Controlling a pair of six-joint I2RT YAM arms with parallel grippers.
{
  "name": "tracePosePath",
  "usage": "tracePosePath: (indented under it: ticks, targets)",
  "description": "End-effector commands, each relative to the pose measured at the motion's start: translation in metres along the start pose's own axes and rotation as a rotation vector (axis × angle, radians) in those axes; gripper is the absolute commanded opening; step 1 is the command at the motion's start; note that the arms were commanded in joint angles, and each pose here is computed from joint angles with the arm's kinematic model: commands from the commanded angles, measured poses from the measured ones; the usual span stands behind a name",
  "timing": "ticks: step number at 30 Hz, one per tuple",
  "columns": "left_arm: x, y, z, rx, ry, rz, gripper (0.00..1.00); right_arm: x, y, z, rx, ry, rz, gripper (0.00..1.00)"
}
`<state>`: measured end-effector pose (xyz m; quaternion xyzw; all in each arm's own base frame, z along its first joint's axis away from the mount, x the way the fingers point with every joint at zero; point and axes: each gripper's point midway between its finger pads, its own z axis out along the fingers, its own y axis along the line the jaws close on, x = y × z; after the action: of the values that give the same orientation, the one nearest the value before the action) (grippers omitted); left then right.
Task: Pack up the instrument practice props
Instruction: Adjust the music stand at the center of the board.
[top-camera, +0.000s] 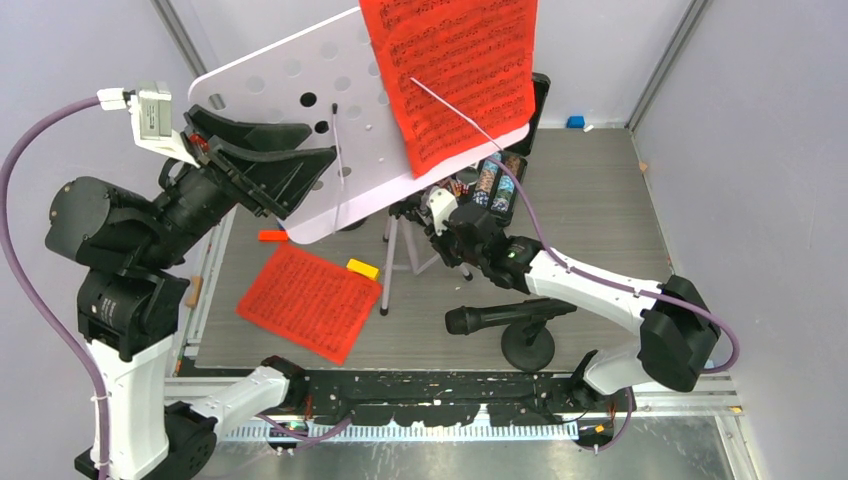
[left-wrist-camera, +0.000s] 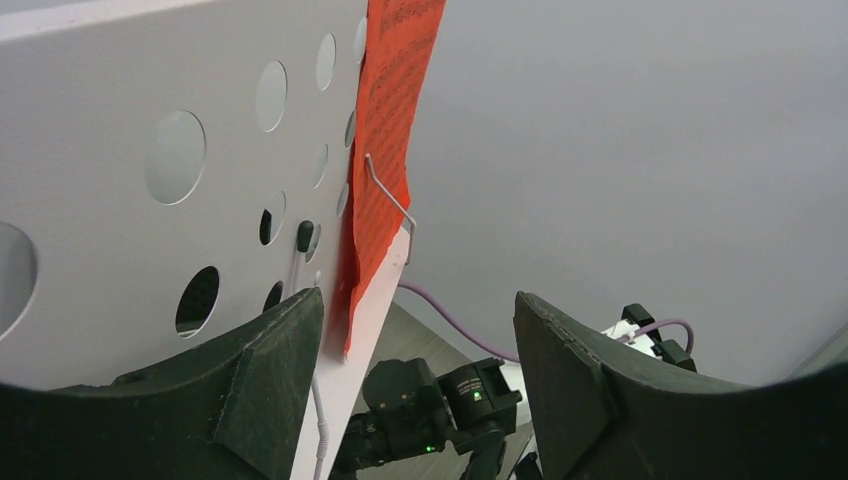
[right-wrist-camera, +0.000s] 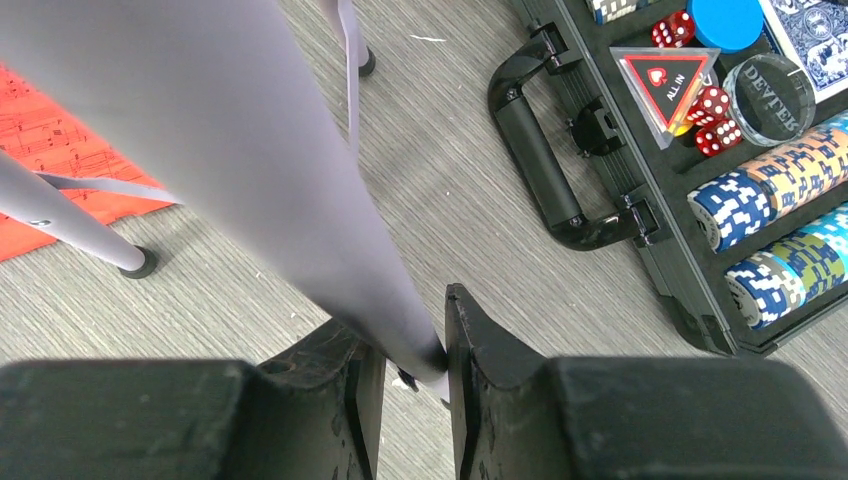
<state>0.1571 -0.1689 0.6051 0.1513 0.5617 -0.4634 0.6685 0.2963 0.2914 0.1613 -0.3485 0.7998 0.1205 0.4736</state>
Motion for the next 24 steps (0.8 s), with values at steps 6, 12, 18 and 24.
tracePosePath:
  ticks: [6, 12, 18, 24]
  targets:
    - [0.002, 0.0, 0.009, 0.033, 0.003, -0.002, 0.72, 0.04, -0.029, -0.02, 0.127, 0.151, -0.078, 0.03]
    - [0.011, 0.004, 0.014, 0.037, 0.029, -0.008, 0.72, 0.055, -0.032, -0.022, 0.153, 0.204, -0.064, 0.02]
    - [0.019, 0.008, 0.017, 0.041, 0.054, -0.02, 0.72, 0.076, -0.037, -0.027, 0.191, 0.269, -0.06, 0.02]
    - [0.02, 0.005, 0.018, 0.053, 0.055, -0.02, 0.72, 0.082, -0.037, -0.034, 0.206, 0.266, -0.019, 0.04]
